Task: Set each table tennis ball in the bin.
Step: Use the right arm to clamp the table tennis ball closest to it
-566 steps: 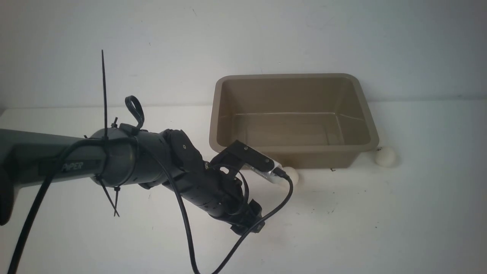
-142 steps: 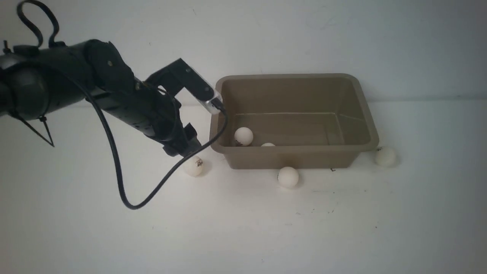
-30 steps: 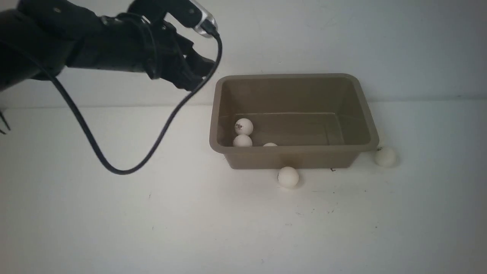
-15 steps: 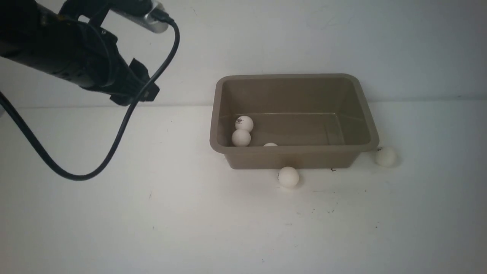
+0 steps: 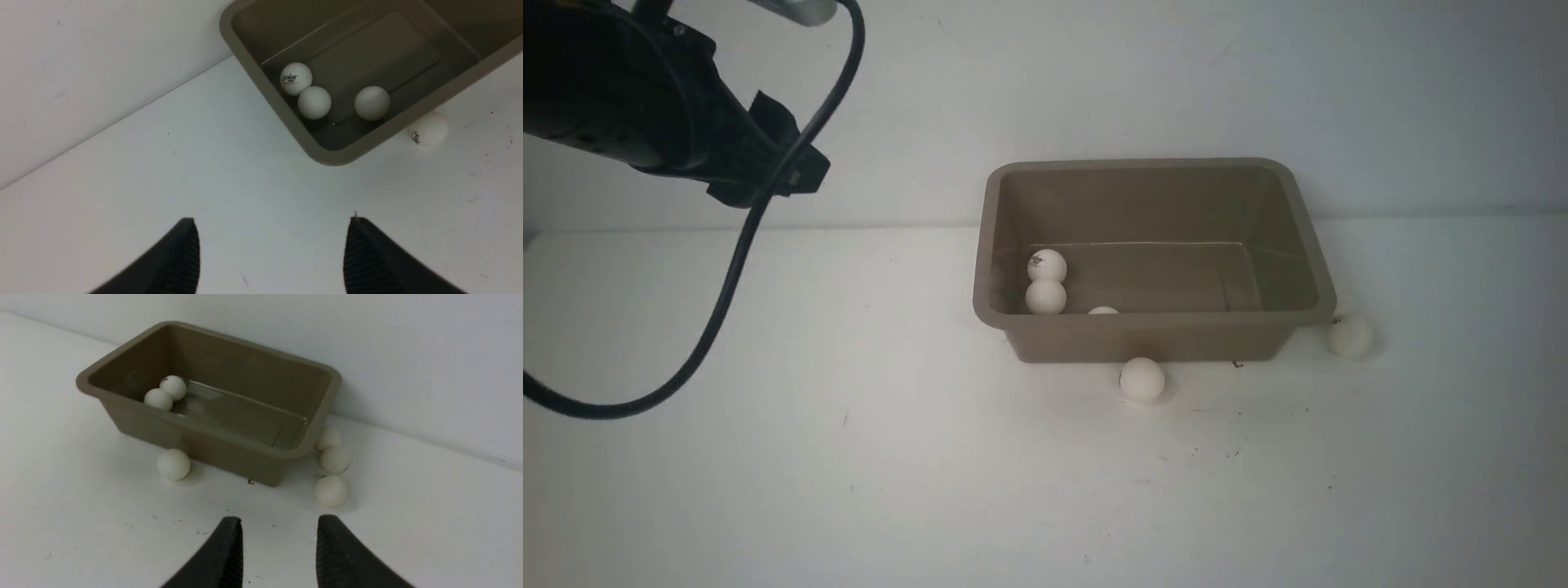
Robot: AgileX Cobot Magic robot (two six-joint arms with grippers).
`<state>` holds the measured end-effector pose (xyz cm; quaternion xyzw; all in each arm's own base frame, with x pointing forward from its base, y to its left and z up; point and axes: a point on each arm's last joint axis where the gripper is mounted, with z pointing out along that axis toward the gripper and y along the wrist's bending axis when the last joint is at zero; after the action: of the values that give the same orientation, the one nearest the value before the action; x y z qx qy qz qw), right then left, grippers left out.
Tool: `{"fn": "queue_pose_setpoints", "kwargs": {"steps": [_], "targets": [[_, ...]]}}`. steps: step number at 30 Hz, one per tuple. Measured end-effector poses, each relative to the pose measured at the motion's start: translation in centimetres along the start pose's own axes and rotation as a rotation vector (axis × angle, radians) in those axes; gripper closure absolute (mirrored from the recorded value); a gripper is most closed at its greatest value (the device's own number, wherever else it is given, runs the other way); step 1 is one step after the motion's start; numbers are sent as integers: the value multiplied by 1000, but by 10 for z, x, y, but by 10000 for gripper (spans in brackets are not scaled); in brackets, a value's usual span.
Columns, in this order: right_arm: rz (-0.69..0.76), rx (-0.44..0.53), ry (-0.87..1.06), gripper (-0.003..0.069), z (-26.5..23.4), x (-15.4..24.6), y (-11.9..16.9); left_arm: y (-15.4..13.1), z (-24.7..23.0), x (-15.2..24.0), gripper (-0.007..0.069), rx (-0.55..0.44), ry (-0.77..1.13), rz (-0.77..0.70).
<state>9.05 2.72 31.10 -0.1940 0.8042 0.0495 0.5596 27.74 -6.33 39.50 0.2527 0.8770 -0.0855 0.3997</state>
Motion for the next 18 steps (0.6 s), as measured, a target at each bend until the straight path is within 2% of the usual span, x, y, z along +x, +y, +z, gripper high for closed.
{"fn": "queue_pose_setpoints", "kwargs": {"steps": [8, 14, 18], "targets": [[38, -199, 144, 416, 53, 5, -1, -6, -2, -2, 223, 62, -18, -9], [17, -250, 229, 416, 77, 13, -5, -5, 4, -1, 279, 68, -5, 3], [12, -279, 238, 416, 86, -1, -9, -4, 13, 0, 284, 94, 9, -19]]}}
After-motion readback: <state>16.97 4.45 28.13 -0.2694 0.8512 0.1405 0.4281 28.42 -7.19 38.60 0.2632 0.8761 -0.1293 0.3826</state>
